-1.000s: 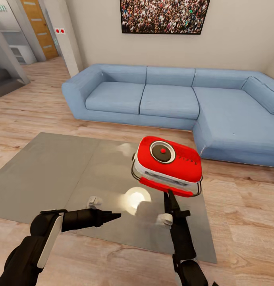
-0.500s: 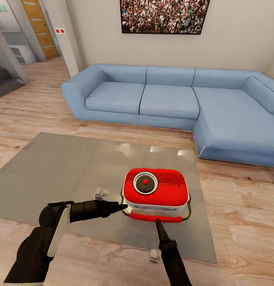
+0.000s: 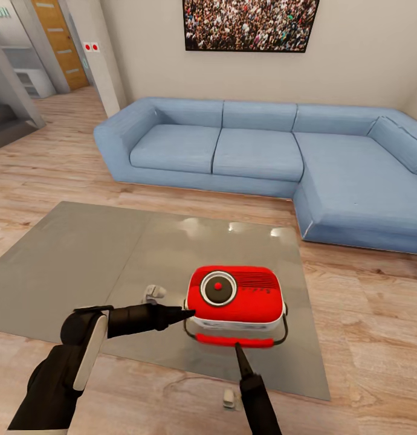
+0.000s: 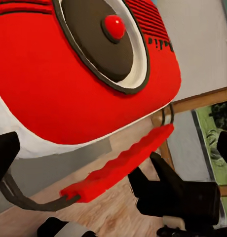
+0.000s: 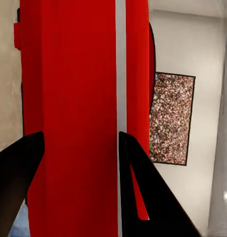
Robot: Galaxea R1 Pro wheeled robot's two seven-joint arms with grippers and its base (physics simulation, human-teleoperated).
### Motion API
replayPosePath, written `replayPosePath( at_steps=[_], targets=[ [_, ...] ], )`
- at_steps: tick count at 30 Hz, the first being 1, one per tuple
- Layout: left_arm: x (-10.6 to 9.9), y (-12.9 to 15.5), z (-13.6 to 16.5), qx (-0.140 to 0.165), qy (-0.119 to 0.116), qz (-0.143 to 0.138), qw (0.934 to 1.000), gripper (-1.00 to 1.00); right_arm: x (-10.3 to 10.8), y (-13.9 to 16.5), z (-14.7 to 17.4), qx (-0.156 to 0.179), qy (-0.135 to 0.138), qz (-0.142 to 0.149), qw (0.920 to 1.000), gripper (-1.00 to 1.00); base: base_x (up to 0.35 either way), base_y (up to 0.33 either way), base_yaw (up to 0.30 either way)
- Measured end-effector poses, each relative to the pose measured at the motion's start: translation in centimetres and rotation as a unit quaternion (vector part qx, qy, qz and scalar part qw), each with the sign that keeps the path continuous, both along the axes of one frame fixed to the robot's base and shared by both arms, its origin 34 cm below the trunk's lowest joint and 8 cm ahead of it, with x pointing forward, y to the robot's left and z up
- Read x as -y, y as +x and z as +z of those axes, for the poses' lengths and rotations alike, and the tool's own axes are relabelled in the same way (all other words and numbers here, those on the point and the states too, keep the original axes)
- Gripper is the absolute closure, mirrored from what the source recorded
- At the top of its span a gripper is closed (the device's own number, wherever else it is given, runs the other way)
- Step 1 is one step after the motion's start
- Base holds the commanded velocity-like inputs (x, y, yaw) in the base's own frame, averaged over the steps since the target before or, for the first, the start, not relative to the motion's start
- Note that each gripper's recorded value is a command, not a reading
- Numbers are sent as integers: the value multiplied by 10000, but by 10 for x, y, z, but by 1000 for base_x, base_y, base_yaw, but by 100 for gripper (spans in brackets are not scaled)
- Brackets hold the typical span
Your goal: Turn on the radio receiver that's on the table in the living room.
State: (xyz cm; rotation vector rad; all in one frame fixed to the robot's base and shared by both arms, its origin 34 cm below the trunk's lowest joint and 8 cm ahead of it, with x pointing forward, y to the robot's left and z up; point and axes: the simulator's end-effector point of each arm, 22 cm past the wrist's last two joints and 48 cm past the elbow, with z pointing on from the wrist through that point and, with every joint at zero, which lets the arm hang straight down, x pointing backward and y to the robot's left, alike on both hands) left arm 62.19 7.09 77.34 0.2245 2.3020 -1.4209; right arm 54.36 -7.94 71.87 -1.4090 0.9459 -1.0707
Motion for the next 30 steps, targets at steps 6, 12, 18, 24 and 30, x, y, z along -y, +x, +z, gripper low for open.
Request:
replayPosePath(
  at_steps=[6, 12, 18, 24, 30],
  targets=[
    [12, 0, 6, 0, -158, 7, 9999, -100, 0, -6, 7, 338, -85, 1, 9994, 100, 0, 0, 0],
    [23, 5, 15, 60, -288, 8, 9996, -100, 1, -8, 4, 338, -150, 11, 9993, 100, 0, 0, 0],
    [25, 10, 20, 116, -329, 8, 9994, -100, -5, -33, -17, 476, -419, 289, 9976, 100, 0, 0, 0],
    [28, 17, 28, 212, -380, 13, 9991, -100, -17, -61, -21, 895, -551, 561, 9929, 100, 0, 0, 0],
    [37, 18, 36, 224, -547, 10, 9982, -100, -18, -65, -15, 1064, -485, 620, 9912, 100, 0, 0, 0]
  ],
)
